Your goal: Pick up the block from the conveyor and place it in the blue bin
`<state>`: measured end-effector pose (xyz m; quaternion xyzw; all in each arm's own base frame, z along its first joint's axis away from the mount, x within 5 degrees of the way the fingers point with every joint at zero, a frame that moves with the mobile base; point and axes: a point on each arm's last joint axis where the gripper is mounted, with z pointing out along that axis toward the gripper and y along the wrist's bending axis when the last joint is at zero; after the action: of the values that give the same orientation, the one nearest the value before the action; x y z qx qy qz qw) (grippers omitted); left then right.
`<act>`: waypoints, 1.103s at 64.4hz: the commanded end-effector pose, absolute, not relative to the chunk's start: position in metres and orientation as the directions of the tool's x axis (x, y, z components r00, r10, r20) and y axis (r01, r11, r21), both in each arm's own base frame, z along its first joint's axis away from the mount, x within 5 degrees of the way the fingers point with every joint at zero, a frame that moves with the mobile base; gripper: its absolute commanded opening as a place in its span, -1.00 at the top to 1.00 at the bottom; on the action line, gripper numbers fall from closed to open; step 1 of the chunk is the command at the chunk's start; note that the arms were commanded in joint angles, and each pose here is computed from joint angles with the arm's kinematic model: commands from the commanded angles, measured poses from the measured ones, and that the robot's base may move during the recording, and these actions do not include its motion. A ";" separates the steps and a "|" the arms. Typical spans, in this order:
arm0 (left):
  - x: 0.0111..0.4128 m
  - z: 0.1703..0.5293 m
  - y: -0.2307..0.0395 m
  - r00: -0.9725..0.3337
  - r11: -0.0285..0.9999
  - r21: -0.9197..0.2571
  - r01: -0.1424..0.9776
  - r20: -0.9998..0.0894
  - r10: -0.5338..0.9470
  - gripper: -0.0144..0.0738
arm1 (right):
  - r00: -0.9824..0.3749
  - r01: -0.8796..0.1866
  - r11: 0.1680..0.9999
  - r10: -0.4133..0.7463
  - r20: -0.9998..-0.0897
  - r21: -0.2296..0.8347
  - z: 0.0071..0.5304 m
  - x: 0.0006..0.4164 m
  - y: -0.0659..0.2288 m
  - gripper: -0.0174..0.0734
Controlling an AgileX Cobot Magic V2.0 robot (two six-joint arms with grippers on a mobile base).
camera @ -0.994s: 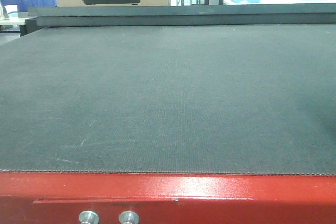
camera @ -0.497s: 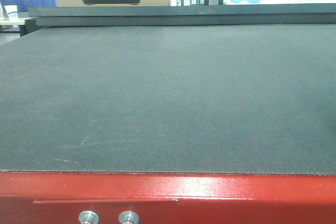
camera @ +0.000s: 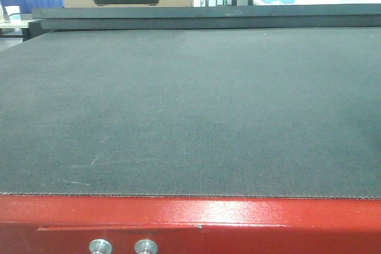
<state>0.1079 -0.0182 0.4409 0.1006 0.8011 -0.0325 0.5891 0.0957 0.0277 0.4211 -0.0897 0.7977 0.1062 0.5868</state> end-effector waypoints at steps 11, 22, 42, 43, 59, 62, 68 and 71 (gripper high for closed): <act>0.107 0.445 -0.019 -0.265 0.977 0.067 0.204 -0.957 0.121 0.92 | -0.272 -0.261 0.964 -0.030 -0.962 0.044 0.424 0.095 0.026 0.95; 0.107 0.445 -0.019 -0.265 0.977 0.067 0.204 -0.957 0.121 0.92 | -0.272 -0.261 0.964 -0.030 -0.962 0.044 0.424 0.095 0.026 0.95; 0.107 0.445 -0.019 -0.265 0.977 0.067 0.204 -0.957 0.121 0.92 | -0.272 -0.261 0.964 -0.030 -0.962 0.044 0.424 0.095 0.026 0.95; 0.107 0.445 -0.019 -0.265 0.977 0.067 0.204 -0.957 0.121 0.92 | -0.272 -0.261 0.964 -0.030 -0.962 0.044 0.424 0.095 0.026 0.95; 0.107 0.445 -0.019 -0.265 0.977 0.067 0.204 -0.957 0.121 0.92 | -0.272 -0.261 0.964 -0.030 -0.962 0.044 0.424 0.095 0.026 0.95; 0.107 0.445 -0.019 -0.265 0.977 0.067 0.204 -0.957 0.121 0.92 | -0.272 -0.261 0.964 -0.030 -0.962 0.044 0.424 0.095 0.026 0.95; 0.107 0.445 -0.019 -0.265 0.977 0.067 0.204 -0.957 0.121 0.92 | -0.272 -0.261 0.964 -0.030 -0.962 0.044 0.424 0.095 0.026 0.95; 0.107 0.445 -0.019 -0.265 0.977 0.067 0.204 -0.957 0.121 0.92 | -0.272 -0.261 0.964 -0.030 -0.962 0.044 0.424 0.095 0.026 0.95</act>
<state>0.1078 -0.0179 0.4413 0.1009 0.8006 -0.0304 0.5898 0.0958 0.0275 0.4211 -0.0905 0.7977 0.1047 0.5870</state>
